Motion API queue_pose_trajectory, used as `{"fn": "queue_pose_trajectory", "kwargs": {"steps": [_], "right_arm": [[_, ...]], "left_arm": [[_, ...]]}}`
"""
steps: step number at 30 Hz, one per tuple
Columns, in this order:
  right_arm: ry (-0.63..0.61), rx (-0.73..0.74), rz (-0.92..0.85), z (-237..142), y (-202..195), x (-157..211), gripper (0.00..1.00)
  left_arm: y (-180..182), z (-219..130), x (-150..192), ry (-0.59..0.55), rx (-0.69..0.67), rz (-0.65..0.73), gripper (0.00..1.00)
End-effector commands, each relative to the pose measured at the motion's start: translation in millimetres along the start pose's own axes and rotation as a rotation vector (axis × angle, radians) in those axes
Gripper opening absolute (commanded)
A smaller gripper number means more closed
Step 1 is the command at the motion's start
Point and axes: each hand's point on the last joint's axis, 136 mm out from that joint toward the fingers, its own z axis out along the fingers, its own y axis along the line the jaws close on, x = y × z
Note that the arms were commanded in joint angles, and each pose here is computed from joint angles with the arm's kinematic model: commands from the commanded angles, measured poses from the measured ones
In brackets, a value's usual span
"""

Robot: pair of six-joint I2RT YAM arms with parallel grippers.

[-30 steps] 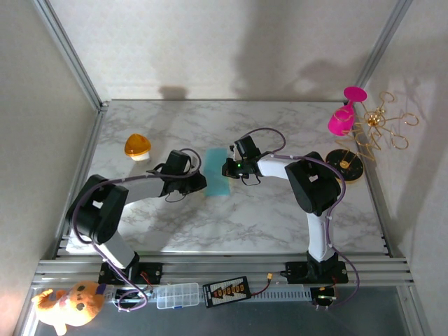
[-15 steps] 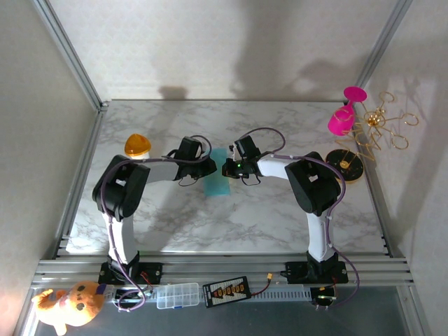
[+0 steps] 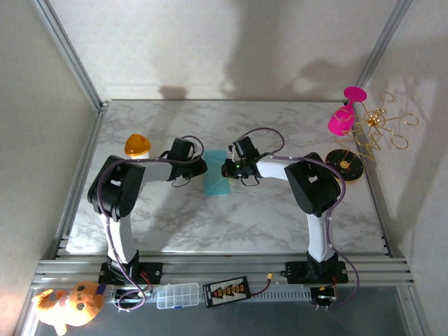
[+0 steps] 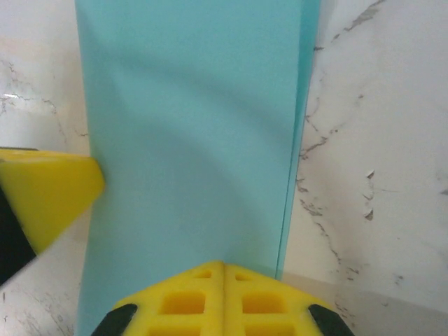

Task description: Fold a paper plane with a square sheet of paper (pick it up from the middle)

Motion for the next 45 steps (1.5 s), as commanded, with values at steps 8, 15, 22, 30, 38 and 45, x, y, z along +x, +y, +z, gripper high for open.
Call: {"fn": "queue_pose_trajectory", "kwargs": {"steps": [8, 15, 22, 30, 38, 45], "right_arm": [[0.391, 0.585, 0.092, 0, -162, 143, 0.0], [0.399, 0.579, 0.099, 3, -161, 145, 0.0], [0.398, 0.579, 0.104, 2, -161, 145, 0.0], [0.417, 0.603, 0.102, -2, -167, 153, 0.0], [0.427, 0.635, 0.098, -9, -174, 160, 0.0], [0.42, 0.623, 0.102, -7, -171, 158, 0.0]], "left_arm": [[-42, -33, -20, -0.067, 0.184, 0.063, 0.13], [-67, -8, -13, -0.041, 0.231, 0.053, 0.13], [-51, 20, -15, -0.011, 0.159, 0.017, 0.13], [-7, 28, -20, -0.028, 0.085, -0.035, 0.13], [22, 21, -45, -0.069, 0.03, -0.045, 0.13], [-31, -8, -55, -0.138, 0.226, -0.038, 0.13]]}}
